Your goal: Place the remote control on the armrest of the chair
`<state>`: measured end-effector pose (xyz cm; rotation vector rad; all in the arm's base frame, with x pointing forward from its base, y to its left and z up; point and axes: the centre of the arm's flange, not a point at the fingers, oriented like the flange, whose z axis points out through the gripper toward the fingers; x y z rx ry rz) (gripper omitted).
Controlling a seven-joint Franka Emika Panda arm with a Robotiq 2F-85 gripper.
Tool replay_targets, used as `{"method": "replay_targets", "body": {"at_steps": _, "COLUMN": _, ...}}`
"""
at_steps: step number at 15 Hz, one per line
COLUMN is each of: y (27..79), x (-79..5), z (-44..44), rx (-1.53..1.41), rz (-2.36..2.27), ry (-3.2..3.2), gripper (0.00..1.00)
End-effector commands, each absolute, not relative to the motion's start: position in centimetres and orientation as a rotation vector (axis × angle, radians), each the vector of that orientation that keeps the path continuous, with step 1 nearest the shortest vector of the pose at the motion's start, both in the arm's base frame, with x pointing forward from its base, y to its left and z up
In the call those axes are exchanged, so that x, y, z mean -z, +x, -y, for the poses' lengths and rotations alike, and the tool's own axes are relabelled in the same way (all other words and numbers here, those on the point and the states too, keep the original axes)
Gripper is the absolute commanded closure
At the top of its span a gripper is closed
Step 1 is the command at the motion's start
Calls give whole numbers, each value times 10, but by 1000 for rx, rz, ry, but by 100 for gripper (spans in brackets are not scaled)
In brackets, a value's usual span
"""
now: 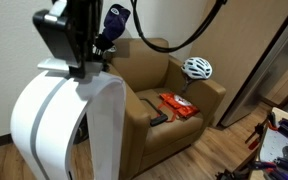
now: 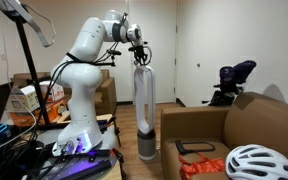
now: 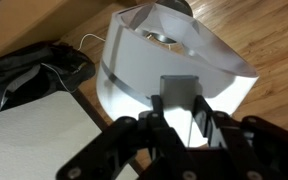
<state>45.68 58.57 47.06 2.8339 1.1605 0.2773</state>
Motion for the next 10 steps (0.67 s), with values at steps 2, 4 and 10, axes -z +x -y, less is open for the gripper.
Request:
{"method": "replay_targets", "body": {"at_steps": 2, "y": 464, "x": -530, "z": -530, "rx": -401, "rz": -985, "ry": 2875, "gripper": 90}}
{"method": "replay_targets", "body": {"at_steps": 4, "y": 471, "x": -550, "z": -503, "rx": -442, "rz": -900, "ry": 2907, "gripper": 90}}
{"method": "replay_targets", "body": {"at_steps": 10, "y": 488, "x": -553, "z": -521, "rx": -440, "rz": -932, "ry": 2896, "gripper": 65}}
